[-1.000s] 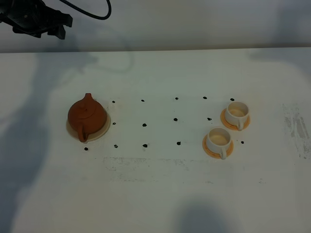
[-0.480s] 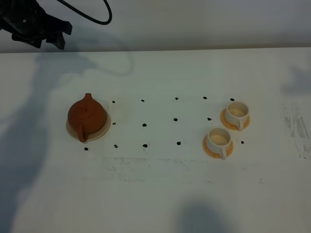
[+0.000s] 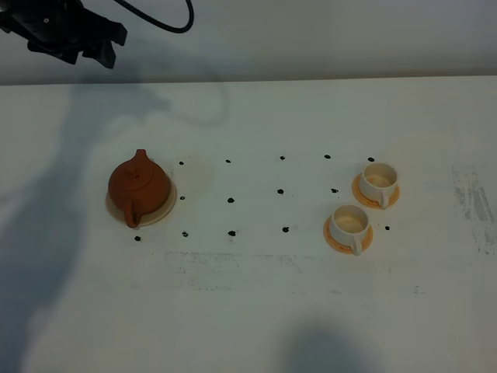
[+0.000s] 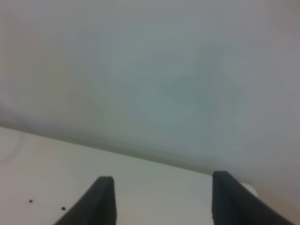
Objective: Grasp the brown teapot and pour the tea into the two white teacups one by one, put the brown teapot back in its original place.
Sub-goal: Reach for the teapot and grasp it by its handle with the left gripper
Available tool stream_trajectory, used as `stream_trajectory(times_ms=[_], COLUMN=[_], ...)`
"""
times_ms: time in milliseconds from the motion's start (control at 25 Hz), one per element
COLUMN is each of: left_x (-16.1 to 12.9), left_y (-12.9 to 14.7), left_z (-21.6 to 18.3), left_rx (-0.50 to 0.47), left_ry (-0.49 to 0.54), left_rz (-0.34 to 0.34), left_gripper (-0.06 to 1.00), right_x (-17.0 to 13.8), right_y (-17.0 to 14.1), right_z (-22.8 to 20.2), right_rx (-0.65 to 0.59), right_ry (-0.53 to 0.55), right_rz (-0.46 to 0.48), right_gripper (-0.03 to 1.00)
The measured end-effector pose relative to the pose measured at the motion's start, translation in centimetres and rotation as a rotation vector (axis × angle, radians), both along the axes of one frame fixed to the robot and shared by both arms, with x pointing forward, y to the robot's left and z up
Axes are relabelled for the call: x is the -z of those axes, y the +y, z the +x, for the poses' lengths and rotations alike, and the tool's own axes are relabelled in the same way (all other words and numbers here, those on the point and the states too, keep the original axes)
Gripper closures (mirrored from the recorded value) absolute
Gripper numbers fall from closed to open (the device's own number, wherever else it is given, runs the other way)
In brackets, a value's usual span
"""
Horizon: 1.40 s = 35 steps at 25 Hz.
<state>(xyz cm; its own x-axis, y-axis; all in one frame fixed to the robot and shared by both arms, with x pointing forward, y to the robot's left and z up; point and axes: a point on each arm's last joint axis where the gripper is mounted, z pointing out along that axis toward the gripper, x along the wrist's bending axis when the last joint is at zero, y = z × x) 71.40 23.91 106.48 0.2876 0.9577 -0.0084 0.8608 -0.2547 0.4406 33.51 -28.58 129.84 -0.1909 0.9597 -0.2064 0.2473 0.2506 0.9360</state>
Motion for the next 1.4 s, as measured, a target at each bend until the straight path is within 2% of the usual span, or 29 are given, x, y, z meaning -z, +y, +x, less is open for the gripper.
stream_trajectory(times_ms=[280,440,520,720,1040,1200,1400], left_x=[-2.8,-3.3,-3.3,-3.5,-3.4,-2.8,-2.0], left_y=[-1.1,-1.2,-1.1,0.0,-0.3,0.0,0.8], left_z=[-1.5,-2.0,-2.3,-3.6,-4.6,-5.4,-6.3], left_rx=[0.031,0.038,0.038,0.017,0.016,0.015,-0.008], left_ry=[-0.043,-0.036,-0.030,-0.012,0.019,0.045,0.080], left_rz=[0.018,0.037,0.057,0.159,0.188,0.229,0.299], left_gripper=[0.42,0.42,0.42,0.42,0.42,0.42,0.42], right_x=[4.4,6.3,7.4,10.7,17.1,20.3,22.8], right_y=[-0.7,-1.0,-1.1,-1.2,-1.2,-0.9,-0.3], right_z=[-5.3,-8.0,-8.7,-9.4,-10.5,-11.5,-11.3], right_rx=[0.005,0.010,0.014,0.024,0.022,-0.011,-0.053], right_ry=[-0.101,-0.170,-0.167,-0.105,0.043,0.053,0.171], right_rz=[0.010,0.017,0.021,0.032,0.080,0.119,0.145], right_gripper=[0.49,0.49,0.49,0.49,0.49,0.49,0.49])
